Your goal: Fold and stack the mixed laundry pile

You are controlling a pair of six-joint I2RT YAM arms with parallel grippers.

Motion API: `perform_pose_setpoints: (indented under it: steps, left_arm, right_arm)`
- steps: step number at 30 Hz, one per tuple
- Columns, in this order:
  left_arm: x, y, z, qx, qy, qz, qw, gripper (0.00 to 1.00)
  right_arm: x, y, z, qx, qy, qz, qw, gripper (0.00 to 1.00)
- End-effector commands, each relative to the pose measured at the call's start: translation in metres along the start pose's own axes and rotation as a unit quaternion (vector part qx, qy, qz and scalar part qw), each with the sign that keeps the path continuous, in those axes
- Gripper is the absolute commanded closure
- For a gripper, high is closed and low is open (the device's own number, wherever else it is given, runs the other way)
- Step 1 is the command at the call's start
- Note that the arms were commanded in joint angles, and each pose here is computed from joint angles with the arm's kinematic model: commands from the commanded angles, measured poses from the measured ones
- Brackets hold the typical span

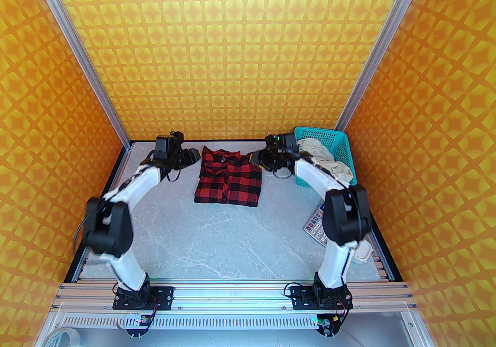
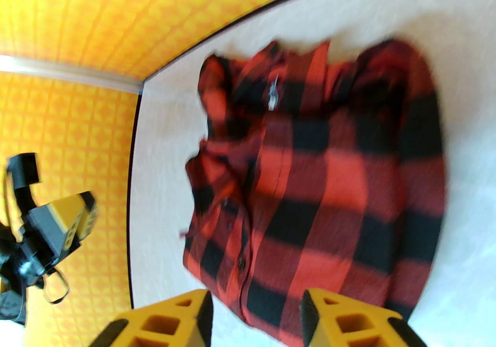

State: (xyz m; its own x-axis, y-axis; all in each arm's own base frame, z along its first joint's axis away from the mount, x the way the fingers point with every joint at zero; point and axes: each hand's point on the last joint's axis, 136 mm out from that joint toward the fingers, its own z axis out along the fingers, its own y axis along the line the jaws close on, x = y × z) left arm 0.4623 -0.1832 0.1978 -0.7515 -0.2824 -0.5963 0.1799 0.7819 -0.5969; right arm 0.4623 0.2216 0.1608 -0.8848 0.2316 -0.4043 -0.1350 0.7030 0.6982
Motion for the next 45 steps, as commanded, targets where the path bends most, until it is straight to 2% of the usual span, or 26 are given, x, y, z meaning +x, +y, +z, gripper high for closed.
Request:
perform_pose_setpoints:
  steps: [1, 6, 11, 15, 18, 23, 26, 30, 34, 38, 41, 45]
  left_arm:
    - [0.066, 0.015, 0.029, -0.004, 0.095, 0.008, 0.995, 0.80]
    - [0.079, 0.011, 0.075, 0.030, 0.140, 0.007, 0.990, 0.83]
    - [0.050, -0.003, 0.117, 0.064, 0.122, 0.017, 0.990, 0.78]
    - [0.018, -0.013, 0.142, 0.091, 0.077, 0.031, 0.992, 0.71]
    - [0.007, -0.010, 0.166, 0.098, 0.064, 0.040, 0.992, 0.66]
    - [-0.005, 0.011, 0.192, 0.096, 0.046, 0.034, 0.994, 0.67]
    - [-0.020, 0.003, 0.169, 0.091, 0.032, 0.044, 0.994, 0.58]
    - [-0.023, -0.021, 0.093, 0.060, 0.028, 0.075, 0.995, 0.44]
    - [0.031, -0.001, 0.034, 0.008, 0.076, 0.047, 0.996, 0.34]
    - [0.098, 0.040, -0.003, -0.032, 0.121, -0.006, 0.992, 0.31]
    - [0.132, 0.058, -0.012, -0.030, 0.126, -0.043, 0.991, 0.30]
    - [0.151, 0.066, -0.002, -0.009, 0.128, -0.071, 0.989, 0.25]
  right_arm:
    - [0.021, -0.007, 0.038, 0.006, 0.024, -0.005, 1.000, 0.62]
    - [0.010, -0.028, 0.071, 0.038, 0.035, -0.004, 0.999, 0.65]
    - [-0.010, -0.044, 0.088, 0.054, 0.035, -0.005, 0.998, 0.66]
    - [-0.026, -0.048, 0.086, 0.051, 0.021, 0.003, 0.998, 0.66]
    - [-0.030, -0.053, 0.079, 0.058, 0.017, 0.010, 0.998, 0.66]
    - [-0.017, -0.053, 0.041, 0.090, 0.010, 0.007, 0.996, 0.61]
    - [0.013, -0.047, 0.012, 0.084, 0.011, 0.012, 0.996, 0.53]
    - [0.074, -0.052, -0.020, 0.064, 0.033, 0.041, 0.997, 0.45]
    - [0.124, -0.059, -0.033, 0.031, 0.045, 0.085, 0.995, 0.39]
    - [0.140, -0.062, -0.027, -0.007, 0.040, 0.129, 0.991, 0.37]
    - [0.133, -0.060, -0.017, -0.031, 0.023, 0.156, 0.987, 0.37]
    - [0.126, -0.066, 0.004, -0.049, 0.016, 0.198, 0.979, 0.40]
